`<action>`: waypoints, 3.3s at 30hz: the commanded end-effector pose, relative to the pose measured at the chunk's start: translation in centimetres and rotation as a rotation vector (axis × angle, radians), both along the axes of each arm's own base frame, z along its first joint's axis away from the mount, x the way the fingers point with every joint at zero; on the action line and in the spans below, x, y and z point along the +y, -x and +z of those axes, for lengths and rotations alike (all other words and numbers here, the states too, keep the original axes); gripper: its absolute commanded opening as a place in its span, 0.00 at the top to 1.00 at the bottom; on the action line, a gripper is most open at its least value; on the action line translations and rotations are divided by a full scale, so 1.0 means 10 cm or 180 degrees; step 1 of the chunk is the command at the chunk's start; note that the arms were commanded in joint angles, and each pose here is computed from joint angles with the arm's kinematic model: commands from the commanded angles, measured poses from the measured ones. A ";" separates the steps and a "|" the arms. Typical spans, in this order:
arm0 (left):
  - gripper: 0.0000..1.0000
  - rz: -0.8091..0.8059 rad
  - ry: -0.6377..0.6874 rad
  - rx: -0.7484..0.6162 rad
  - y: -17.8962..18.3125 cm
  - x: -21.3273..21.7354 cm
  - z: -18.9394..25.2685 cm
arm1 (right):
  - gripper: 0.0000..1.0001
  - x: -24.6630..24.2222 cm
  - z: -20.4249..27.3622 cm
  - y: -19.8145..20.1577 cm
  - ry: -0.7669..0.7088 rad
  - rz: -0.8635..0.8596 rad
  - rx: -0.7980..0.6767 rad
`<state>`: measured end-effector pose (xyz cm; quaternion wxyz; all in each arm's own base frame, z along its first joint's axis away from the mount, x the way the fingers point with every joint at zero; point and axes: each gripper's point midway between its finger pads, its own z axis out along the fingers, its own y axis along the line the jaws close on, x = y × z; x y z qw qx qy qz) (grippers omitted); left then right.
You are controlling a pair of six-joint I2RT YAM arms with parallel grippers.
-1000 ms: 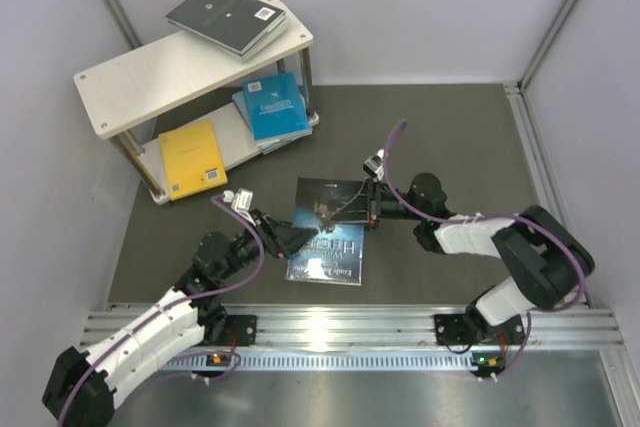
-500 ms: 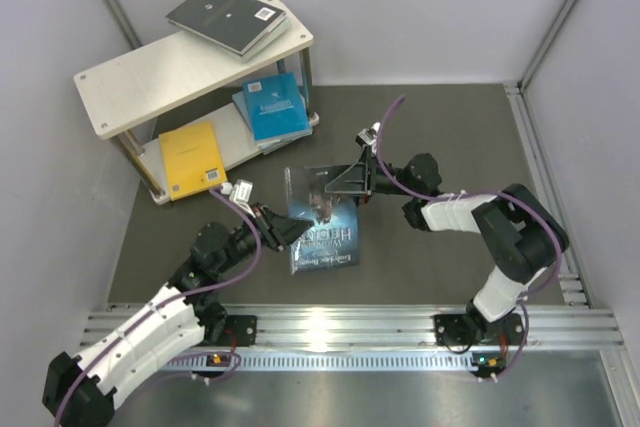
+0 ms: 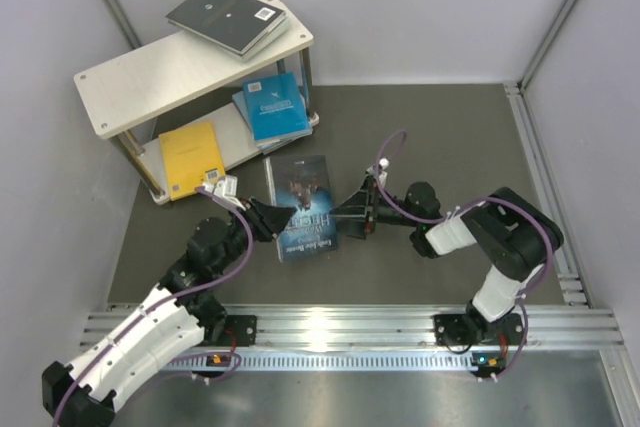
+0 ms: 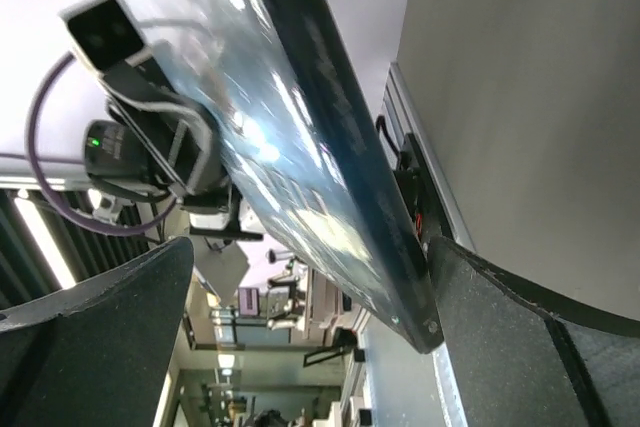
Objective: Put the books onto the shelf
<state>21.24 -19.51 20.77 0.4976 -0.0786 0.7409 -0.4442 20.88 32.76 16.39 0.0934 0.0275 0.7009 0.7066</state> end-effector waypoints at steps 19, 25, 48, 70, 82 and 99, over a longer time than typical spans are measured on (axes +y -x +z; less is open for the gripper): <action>1.00 0.1223 0.1054 -0.0233 -0.23 0.63 0.39 | 0.53 0.57 0.91 0.20 -0.0856 0.0104 -0.0675; 1.00 0.1281 0.1023 -0.0119 -0.24 0.64 0.19 | 0.91 0.56 1.24 0.08 -0.1067 -0.0037 -0.0824; 0.01 0.1274 0.0285 -0.0038 -0.02 0.83 0.30 | 1.00 0.67 1.67 -1.46 -0.0888 -0.0537 -0.1230; 0.04 0.1272 0.0325 0.0211 0.32 1.05 0.11 | 1.00 1.14 1.04 -2.98 0.0288 -0.1219 -0.1108; 0.04 0.1280 0.0315 0.0200 0.29 1.04 0.08 | 0.75 1.01 0.72 -3.23 0.0519 -0.1368 -0.0926; 0.04 0.1286 0.0308 0.0211 0.22 0.98 0.01 | 0.16 0.54 0.41 -3.19 0.1231 -0.1484 -0.0904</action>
